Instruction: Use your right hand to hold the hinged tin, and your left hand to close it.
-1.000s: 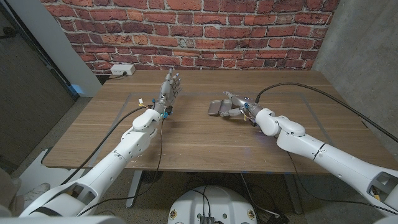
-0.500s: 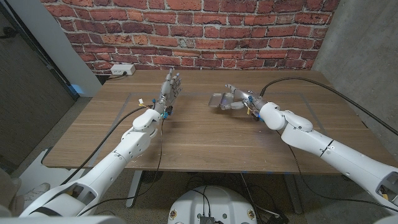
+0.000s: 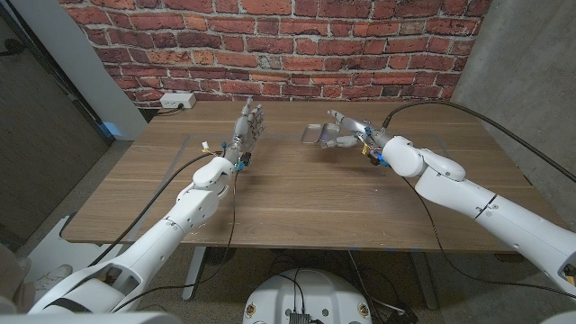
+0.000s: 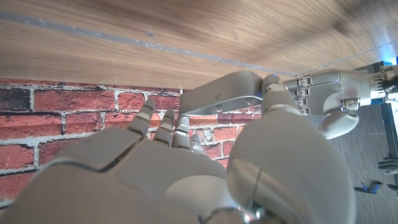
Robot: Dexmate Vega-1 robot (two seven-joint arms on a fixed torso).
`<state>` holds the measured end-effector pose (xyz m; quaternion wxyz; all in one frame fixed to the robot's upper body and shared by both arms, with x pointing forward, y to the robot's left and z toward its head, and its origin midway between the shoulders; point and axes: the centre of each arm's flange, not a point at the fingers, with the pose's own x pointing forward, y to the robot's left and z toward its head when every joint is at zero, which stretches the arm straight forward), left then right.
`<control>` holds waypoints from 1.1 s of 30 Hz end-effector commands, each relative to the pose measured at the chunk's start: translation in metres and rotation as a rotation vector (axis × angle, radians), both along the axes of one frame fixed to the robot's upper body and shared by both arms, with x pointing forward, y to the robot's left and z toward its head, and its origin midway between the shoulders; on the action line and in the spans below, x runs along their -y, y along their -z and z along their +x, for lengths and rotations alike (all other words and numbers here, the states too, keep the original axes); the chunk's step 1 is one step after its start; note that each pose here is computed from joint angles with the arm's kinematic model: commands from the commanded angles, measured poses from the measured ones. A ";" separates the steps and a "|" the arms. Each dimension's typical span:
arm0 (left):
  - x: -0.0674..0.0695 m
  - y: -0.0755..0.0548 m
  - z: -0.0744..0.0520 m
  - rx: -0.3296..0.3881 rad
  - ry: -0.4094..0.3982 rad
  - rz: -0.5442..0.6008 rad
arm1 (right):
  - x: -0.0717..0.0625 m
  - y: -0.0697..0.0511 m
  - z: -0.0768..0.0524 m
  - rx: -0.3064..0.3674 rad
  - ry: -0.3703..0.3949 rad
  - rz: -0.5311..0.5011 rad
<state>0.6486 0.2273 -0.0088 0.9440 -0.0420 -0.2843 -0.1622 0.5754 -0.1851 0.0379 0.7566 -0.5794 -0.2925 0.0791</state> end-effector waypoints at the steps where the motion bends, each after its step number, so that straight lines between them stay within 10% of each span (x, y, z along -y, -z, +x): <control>1: 0.007 -0.002 -0.001 0.041 0.042 0.029 | 0.000 -0.023 -0.017 0.029 -0.063 0.013; 33: 0.079 0.011 -0.008 -0.065 0.318 0.024 | 0.001 -0.060 -0.022 0.150 -0.088 -0.058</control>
